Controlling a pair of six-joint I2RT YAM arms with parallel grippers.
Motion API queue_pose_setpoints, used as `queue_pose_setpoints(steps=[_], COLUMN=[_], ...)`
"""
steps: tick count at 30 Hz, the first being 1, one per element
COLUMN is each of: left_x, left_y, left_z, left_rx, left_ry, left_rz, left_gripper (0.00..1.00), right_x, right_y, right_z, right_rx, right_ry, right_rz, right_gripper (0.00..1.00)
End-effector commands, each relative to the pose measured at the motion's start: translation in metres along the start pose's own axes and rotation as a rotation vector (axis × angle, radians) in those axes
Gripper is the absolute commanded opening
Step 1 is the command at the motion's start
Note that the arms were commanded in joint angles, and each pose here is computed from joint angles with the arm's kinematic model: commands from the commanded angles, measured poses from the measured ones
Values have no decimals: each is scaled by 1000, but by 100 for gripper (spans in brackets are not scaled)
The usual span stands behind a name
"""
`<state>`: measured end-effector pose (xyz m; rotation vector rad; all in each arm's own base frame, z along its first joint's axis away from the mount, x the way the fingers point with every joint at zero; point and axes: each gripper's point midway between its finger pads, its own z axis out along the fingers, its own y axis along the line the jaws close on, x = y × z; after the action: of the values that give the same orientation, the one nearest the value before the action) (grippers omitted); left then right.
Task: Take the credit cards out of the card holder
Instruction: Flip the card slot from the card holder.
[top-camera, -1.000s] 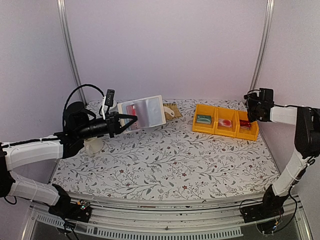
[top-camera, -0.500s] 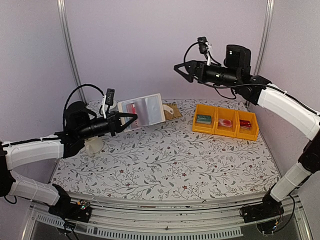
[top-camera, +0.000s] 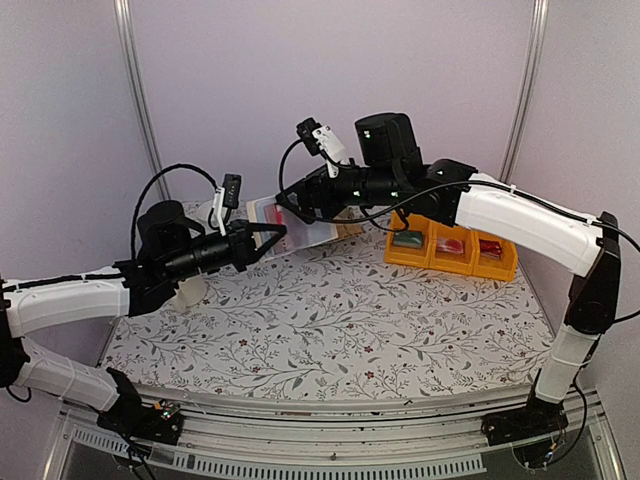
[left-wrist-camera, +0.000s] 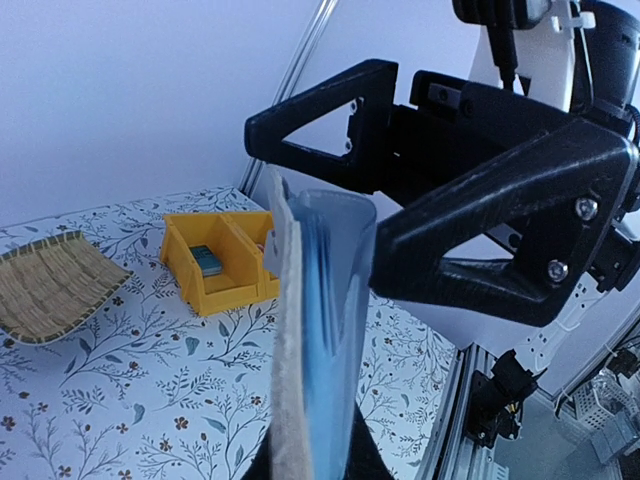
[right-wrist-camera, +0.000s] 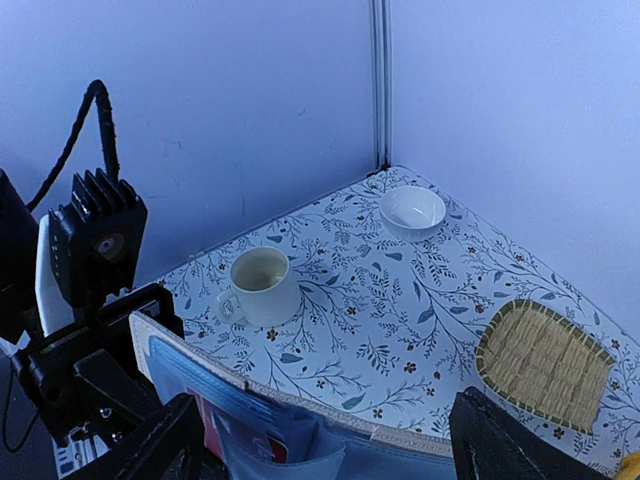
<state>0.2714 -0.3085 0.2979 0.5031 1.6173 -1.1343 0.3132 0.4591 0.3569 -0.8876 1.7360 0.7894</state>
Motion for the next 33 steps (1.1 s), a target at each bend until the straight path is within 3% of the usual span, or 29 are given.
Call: queue_pose_setpoints(steps=[1,7,9,13,22,33], left_x=[-10,-12,-14,-14,-16,-20], left_y=[-4,-8,-9,-4,-8,-6], left_z=[6,6,4,3,1,-2], left_rx=[-10,11,14,-8,13,12], left_ry=[-30,-40,-54,-66,-83,-123], left_rz=[30,28,29,15,5,-34], left_gripper=[0,0,0,0,0,0], right_x=[7,12,16,26,42,61], right_y=[6,5,8,25,17,1], right_z=[9,15,14,13,24,27], right_rx=[3,21,-1,-101,-60,23], right_ry=[43,55,68,94,129,191], right_rz=[-4,-17,-21,-27,-1,1], right_gripper=[85,69,68,76,69,80])
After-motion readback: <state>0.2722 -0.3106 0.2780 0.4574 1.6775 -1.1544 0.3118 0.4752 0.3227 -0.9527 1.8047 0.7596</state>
